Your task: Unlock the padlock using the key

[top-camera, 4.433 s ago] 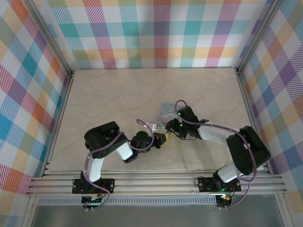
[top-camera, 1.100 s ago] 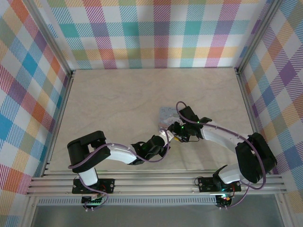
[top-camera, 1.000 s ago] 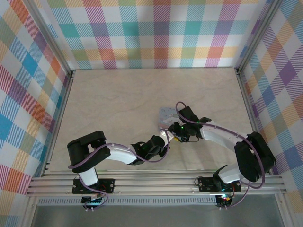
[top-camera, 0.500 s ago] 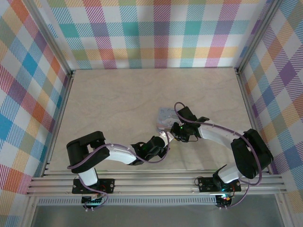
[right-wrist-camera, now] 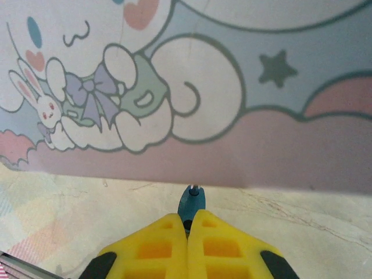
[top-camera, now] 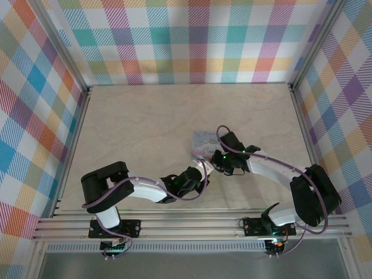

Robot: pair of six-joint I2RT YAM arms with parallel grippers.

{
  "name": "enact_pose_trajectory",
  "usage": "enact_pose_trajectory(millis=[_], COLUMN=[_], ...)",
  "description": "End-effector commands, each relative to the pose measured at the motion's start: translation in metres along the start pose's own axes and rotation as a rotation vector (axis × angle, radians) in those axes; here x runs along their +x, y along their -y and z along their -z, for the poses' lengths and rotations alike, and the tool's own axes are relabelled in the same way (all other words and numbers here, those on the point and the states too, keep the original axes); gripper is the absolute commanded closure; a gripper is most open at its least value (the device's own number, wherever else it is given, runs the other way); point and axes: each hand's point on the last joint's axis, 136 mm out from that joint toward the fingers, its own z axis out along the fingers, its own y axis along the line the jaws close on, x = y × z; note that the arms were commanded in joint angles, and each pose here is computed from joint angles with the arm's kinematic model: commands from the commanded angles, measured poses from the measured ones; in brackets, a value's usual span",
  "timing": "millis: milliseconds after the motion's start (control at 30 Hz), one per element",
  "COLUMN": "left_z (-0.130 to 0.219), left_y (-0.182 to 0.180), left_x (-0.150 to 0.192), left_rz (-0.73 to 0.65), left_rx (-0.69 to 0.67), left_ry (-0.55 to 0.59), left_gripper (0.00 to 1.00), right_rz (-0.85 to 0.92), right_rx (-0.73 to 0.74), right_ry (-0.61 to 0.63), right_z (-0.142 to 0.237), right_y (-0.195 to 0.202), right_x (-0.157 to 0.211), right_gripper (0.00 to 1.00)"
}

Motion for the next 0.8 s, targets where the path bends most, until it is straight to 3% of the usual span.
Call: enact_pose_trajectory(millis=[0, 333, 767], left_z=[0.008, 0.033, 0.060], left_y=[0.009, -0.008, -0.055], left_x=[-0.030, -0.030, -0.020], left_rz=[0.079, 0.186, 0.235], left_rx=[0.047, 0.061, -0.050], left_ry=[0.111, 0.134, 0.112], left_gripper=[0.92, 0.63, 0.62], right_rz=[-0.001, -0.067, -0.110], right_rx=[-0.051, -0.054, -0.020], right_ry=[-0.032, -0.013, 0.059], right_z=[0.002, 0.002, 0.021], right_y=[-0.007, 0.008, 0.025], right_x=[0.013, 0.002, -0.011], right_gripper=[1.00, 1.00, 1.00])
